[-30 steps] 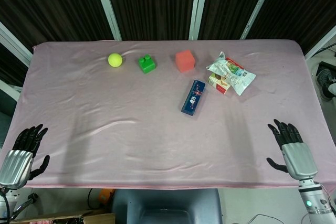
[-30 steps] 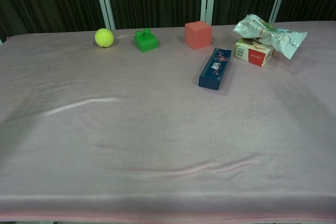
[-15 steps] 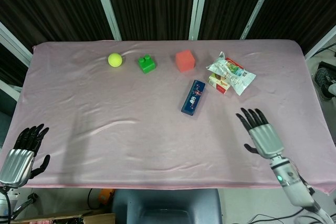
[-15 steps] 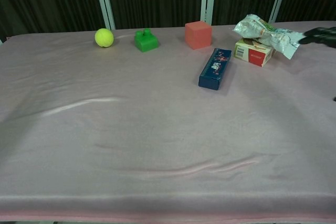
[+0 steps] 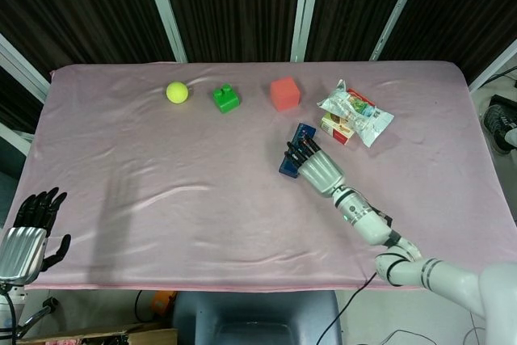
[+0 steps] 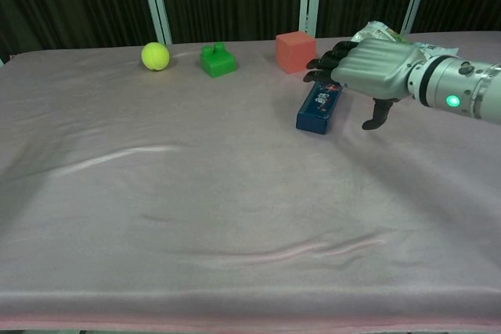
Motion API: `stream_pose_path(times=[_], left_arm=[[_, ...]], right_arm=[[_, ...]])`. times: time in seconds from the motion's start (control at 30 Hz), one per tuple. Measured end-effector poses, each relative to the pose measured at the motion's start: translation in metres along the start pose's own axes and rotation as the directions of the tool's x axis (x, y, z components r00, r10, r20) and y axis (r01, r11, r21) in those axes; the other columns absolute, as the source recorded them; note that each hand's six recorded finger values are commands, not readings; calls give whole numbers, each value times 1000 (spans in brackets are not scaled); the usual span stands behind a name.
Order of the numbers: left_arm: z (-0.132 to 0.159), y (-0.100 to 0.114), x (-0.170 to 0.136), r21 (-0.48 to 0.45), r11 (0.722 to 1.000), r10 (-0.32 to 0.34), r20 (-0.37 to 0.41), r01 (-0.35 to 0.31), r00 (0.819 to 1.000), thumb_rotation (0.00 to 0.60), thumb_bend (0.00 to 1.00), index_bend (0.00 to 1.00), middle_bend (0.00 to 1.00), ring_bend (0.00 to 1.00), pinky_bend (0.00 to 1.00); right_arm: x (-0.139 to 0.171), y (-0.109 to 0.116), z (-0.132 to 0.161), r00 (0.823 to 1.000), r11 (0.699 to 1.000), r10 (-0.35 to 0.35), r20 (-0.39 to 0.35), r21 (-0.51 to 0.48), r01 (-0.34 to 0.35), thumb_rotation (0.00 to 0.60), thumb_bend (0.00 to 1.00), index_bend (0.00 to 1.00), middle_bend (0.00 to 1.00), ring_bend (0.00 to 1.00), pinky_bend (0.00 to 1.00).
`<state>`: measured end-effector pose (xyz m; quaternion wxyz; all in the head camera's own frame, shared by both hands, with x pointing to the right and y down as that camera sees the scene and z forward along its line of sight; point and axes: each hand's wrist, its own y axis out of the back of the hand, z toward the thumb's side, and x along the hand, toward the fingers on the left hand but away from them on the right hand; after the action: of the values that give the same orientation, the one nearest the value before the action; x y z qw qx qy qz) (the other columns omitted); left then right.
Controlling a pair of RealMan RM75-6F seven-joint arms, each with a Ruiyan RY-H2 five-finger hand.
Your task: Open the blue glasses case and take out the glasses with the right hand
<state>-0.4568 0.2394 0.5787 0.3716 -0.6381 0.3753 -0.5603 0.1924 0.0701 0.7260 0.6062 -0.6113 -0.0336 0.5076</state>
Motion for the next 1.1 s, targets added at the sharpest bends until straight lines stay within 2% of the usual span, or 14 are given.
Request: stream_pose_path(times=[0.23, 0.43, 0.6, 0.77, 0.87, 1.1], left_arm=[[-1, -1, 1, 1, 1000, -5, -6, 5, 1000, 600, 406, 0, 0, 0, 39], [-3, -2, 3, 1, 1000, -10, -18, 10, 1000, 600, 407, 0, 0, 0, 39], [-4, -3, 5, 4, 1000, -10, -24, 10, 1000, 600, 407, 0, 0, 0, 39], [-5, -2, 5, 4, 1000, -9, -29, 9, 1000, 600, 406, 0, 0, 0, 39], [-5, -2, 5, 4, 1000, -8, -28, 8, 1000, 600, 407, 0, 0, 0, 39], [-5, -2, 4, 4, 1000, -9, -26, 9, 1000, 600, 406, 0, 0, 0, 39]], right_arm=[[-23, -4, 12, 999, 992, 28, 20, 120, -31, 600, 316, 0, 0, 0, 0], [-41, -9, 14, 996, 986, 67, 52, 151, -74, 600, 316, 12, 0, 0, 0], [-52, -9, 23, 996, 986, 82, 42, 145, -87, 600, 345, 95, 0, 0, 0], [-56, -9, 28, 996, 984, 86, 34, 151, -90, 600, 447, 279, 0, 0, 0], [-59, -10, 31, 996, 984, 89, 28, 153, -92, 600, 460, 401, 0, 0, 0], [-60, -11, 30, 996, 984, 86, 34, 151, -90, 600, 475, 535, 0, 0, 0]])
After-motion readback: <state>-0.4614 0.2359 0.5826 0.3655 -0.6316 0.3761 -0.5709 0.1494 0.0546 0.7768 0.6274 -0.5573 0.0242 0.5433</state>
